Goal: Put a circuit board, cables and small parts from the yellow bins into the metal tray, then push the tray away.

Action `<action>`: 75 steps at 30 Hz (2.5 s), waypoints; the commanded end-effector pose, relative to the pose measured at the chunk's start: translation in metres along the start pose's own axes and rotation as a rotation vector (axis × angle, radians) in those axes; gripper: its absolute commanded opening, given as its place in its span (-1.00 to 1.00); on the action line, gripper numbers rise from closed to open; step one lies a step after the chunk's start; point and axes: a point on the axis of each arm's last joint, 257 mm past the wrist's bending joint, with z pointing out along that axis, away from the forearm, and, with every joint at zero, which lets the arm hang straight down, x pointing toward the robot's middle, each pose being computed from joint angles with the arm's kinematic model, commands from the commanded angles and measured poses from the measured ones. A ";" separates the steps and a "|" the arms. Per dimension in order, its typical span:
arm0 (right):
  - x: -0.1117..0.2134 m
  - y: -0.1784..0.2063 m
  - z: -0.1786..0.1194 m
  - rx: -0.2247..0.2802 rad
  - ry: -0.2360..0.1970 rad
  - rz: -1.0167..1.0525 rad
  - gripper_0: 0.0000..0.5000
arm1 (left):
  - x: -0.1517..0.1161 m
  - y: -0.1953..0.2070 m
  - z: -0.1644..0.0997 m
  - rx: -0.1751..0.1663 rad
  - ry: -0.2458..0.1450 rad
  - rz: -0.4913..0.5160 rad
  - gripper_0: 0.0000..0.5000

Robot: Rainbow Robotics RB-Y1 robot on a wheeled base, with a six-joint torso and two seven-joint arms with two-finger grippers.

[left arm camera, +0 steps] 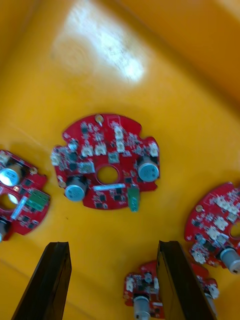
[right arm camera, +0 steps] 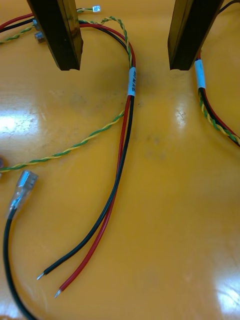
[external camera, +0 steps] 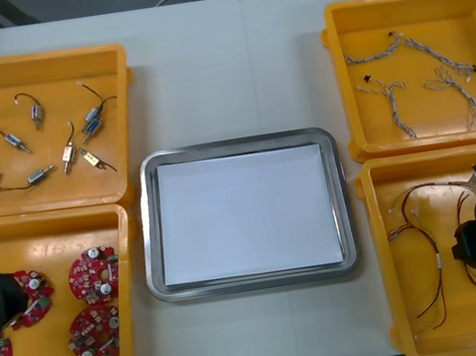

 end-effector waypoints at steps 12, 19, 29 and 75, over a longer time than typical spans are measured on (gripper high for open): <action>0.021 -0.003 0.017 0.013 0.012 0.043 1.00 | 0.017 -0.026 0.031 0.076 0.044 -0.042 1.00; 0.022 -0.004 0.023 0.015 0.011 0.041 1.00 | 0.013 -0.031 0.047 0.070 0.050 -0.026 1.00; 0.020 -0.004 0.030 0.016 -0.002 0.044 1.00 | 0.015 -0.031 0.056 0.051 0.060 -0.014 1.00; -0.020 -0.004 -0.065 0.037 -0.044 -0.043 -1.00 | -0.024 -0.018 0.058 -0.007 -0.041 0.059 -1.00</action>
